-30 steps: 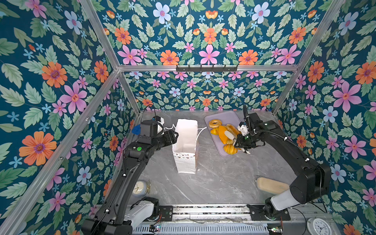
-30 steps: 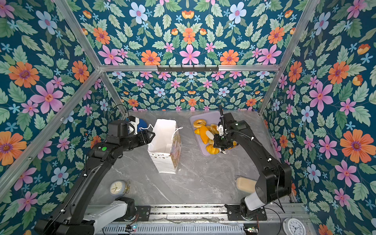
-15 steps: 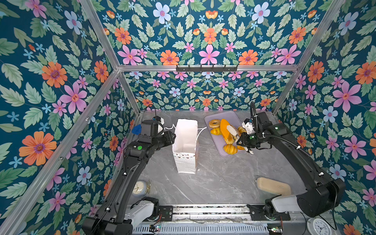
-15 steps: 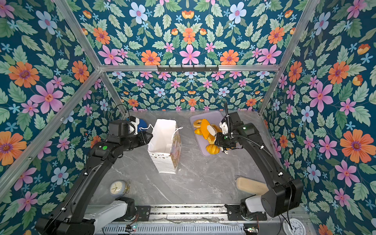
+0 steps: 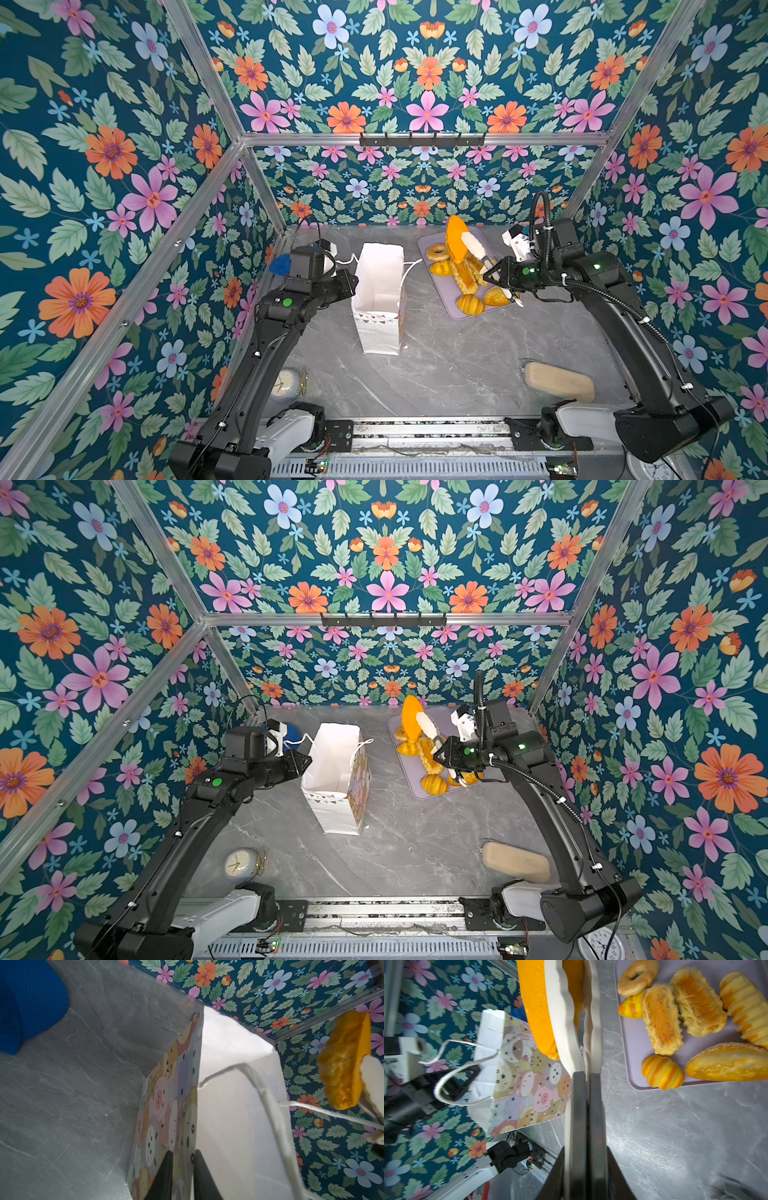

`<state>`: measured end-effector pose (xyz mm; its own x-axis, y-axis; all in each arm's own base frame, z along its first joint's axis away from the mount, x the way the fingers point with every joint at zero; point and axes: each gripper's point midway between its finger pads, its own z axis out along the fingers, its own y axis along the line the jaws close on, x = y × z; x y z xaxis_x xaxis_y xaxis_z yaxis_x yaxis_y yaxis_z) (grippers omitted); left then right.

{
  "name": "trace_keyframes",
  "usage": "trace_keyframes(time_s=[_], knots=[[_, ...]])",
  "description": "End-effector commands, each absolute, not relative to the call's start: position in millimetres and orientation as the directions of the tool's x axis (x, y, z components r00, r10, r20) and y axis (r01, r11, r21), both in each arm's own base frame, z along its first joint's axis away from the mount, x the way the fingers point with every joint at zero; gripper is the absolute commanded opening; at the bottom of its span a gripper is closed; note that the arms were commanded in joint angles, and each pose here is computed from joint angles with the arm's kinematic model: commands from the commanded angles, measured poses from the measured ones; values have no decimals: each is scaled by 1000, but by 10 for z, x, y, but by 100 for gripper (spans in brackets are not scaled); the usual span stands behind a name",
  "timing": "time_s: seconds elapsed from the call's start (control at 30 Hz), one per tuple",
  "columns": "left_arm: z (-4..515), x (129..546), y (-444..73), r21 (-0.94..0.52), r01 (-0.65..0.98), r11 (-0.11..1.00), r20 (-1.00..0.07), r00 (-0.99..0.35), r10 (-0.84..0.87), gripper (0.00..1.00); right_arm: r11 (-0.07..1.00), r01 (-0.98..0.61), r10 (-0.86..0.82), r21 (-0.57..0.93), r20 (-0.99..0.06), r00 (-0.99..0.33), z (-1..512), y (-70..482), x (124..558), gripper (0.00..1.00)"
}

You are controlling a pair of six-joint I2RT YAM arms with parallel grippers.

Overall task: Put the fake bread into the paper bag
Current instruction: 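Lift the pinched orange bread and carry it toward the paper bag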

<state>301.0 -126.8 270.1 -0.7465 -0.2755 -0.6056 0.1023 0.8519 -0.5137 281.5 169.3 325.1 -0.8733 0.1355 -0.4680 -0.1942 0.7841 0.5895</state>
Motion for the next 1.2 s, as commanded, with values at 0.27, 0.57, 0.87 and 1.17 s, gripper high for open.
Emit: trace_keyframes(time_s=[0.27, 0.57, 0.87, 1.17], knots=[[2838, 3025, -1335, -606, 107, 788, -602, -709, -366, 6, 568, -310, 197, 763, -491, -848, 4022, 1996, 2585, 12], [2900, 2993, -1319, -670, 83, 738, -583, -674, -454, 0, 513, -382, 135, 769, -512, -848, 4206, 2363, 2430, 12], [2834, 3006, -1323, -733, 61, 677, -546, -647, -533, 0, 473, -451, 58, 757, -537, -841, 4315, 2804, 2294, 12], [2786, 3020, -1326, -759, 49, 649, -525, -636, -566, 0, 480, -457, -8, 749, -517, -856, 4148, 3101, 2224, 12]])
